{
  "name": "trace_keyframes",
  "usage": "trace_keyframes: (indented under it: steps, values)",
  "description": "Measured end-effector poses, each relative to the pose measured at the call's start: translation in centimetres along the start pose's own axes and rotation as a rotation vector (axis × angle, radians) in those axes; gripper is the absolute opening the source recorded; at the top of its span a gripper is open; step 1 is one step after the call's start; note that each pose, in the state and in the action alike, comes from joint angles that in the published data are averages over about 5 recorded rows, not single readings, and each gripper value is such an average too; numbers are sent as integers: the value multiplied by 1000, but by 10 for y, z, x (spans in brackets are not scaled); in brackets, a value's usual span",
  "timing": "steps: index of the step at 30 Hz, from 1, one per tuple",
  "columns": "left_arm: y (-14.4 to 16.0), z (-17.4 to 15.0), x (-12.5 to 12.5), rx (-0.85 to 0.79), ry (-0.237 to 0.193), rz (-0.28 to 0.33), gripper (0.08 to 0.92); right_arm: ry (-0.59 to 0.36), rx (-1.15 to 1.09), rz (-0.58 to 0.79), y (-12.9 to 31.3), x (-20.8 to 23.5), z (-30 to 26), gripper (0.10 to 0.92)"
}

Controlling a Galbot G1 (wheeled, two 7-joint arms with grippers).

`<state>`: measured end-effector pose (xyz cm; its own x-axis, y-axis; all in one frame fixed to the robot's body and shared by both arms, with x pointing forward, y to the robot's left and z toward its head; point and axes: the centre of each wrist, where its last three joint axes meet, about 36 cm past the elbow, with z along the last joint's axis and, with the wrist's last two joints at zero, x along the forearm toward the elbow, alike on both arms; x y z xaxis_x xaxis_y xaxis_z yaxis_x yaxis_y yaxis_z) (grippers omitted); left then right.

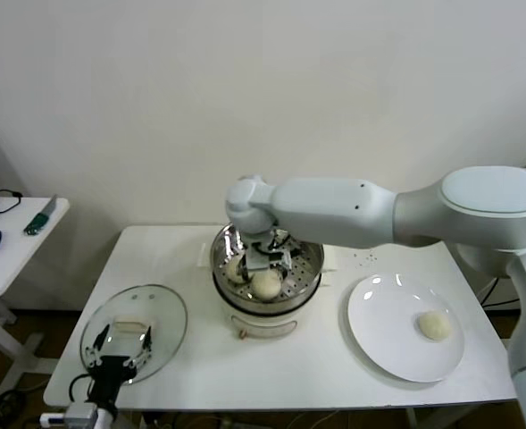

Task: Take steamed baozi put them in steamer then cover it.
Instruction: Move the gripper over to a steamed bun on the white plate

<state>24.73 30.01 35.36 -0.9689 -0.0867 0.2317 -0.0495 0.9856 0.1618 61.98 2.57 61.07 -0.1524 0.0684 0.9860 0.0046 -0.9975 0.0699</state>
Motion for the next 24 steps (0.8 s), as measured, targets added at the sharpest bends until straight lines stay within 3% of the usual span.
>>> trace_keyframes:
  steps: [11,24]
  values:
    - [2,-3,1,-4,-9,0,823,36,-159,64,51,42,28,823]
    - [-2,-6,2,-5,-16,10,823,-22,-841,156,232,38,38,823]
